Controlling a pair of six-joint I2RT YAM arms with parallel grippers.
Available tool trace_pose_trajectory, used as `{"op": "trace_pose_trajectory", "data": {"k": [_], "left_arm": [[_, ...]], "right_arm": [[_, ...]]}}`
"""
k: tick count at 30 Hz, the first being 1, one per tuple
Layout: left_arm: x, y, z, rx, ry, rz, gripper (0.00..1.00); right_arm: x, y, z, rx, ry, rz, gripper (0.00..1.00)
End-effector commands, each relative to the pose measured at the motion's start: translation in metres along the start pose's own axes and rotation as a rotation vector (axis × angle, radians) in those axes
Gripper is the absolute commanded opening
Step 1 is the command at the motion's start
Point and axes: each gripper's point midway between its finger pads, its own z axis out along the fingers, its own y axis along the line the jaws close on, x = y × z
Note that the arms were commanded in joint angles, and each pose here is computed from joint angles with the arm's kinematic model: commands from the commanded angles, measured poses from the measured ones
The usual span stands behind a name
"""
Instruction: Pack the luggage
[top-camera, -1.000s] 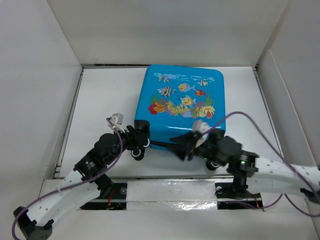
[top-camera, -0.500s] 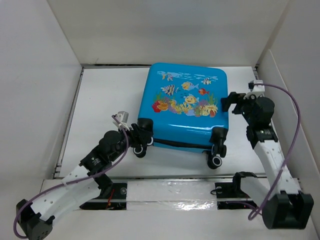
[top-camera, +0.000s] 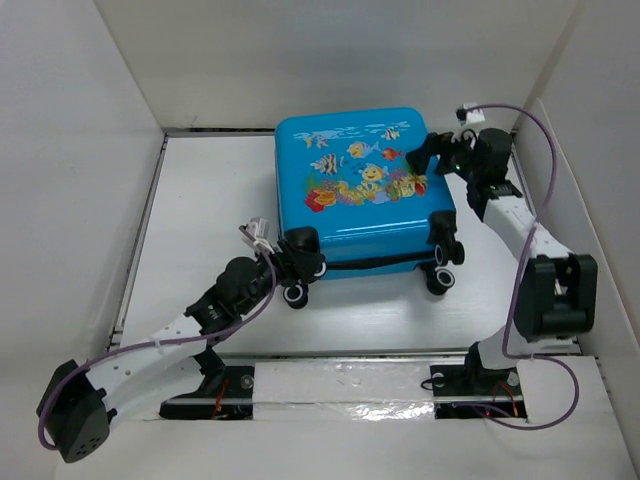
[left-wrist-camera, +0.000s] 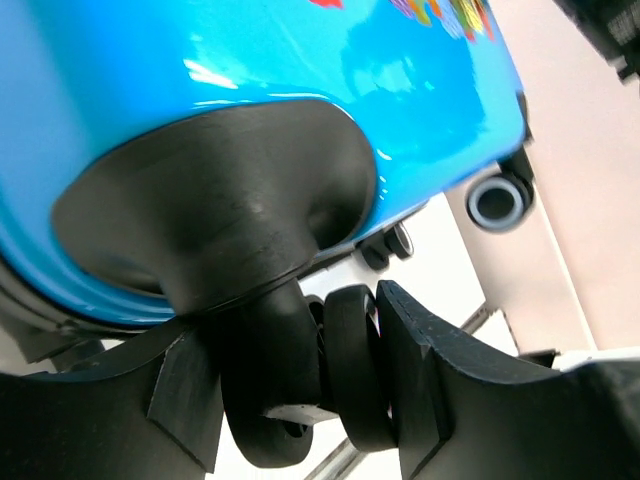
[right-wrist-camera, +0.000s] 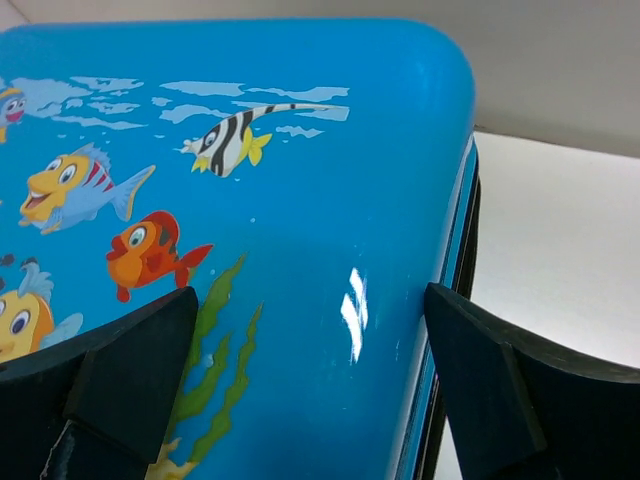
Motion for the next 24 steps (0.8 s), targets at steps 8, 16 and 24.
{"op": "trace_pose_trajectory", "data": {"k": [8, 16, 24], "left_arm": [[0.003, -0.101, 0.010, 0.331, 0.040, 0.172, 0.00], [-0.007, -0.111, 0.012, 0.354, 0.000, 0.119, 0.20], [-0.002, -0.107, 0.007, 0.354, 0.007, 0.037, 0.46]], "right_arm": [[-0.076, 0.136, 0.022, -0.355, -0.064, -0.149, 1.00], [-0.066, 0.187, -0.092, -0.289, -0.286, -0.239, 0.71], [0.091, 0.240, -0.154, -0.500, -0.160, -0.184, 0.42]]}}
